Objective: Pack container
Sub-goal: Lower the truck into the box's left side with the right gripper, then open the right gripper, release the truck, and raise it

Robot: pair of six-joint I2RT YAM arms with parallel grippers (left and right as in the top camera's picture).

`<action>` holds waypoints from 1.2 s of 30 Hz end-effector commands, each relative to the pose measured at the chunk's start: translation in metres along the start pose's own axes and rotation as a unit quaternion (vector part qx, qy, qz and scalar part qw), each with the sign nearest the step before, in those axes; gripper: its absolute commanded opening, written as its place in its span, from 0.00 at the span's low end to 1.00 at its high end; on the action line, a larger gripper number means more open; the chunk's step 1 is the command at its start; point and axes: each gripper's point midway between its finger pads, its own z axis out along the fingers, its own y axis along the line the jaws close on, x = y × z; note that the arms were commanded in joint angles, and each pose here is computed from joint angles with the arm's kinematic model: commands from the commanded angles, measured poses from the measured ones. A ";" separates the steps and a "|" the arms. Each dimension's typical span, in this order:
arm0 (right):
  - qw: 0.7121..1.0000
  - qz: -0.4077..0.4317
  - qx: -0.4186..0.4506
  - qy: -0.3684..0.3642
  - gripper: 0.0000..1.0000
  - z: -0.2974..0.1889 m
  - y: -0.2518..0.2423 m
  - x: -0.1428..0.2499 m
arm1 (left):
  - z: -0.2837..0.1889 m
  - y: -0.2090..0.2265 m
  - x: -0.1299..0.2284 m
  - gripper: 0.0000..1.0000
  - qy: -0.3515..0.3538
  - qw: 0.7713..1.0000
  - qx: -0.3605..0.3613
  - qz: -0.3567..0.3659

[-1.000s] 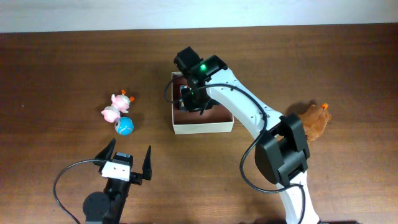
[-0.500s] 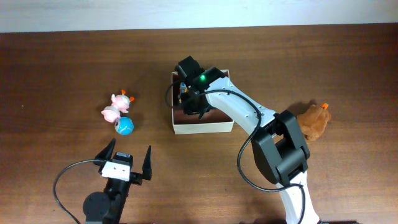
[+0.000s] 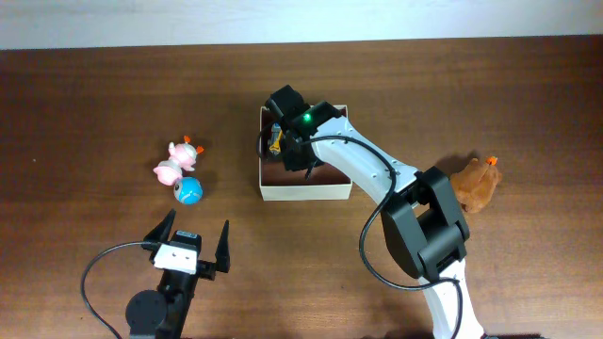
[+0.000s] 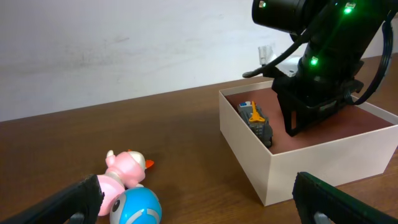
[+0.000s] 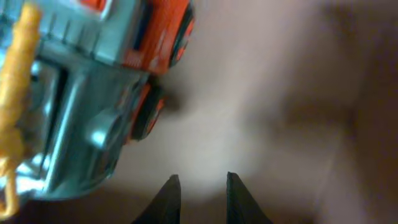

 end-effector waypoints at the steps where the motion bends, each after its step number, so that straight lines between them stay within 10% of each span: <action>1: 0.999 -0.010 0.034 -0.034 0.20 -0.003 -0.013 -0.014 | 0.000 0.000 0.000 1.00 -0.002 1.000 0.001 0.007; 36: 0.992 -0.053 -0.040 -0.103 0.20 -0.002 -0.008 -0.060 | 0.000 0.000 0.000 1.00 -0.002 1.000 0.001 0.007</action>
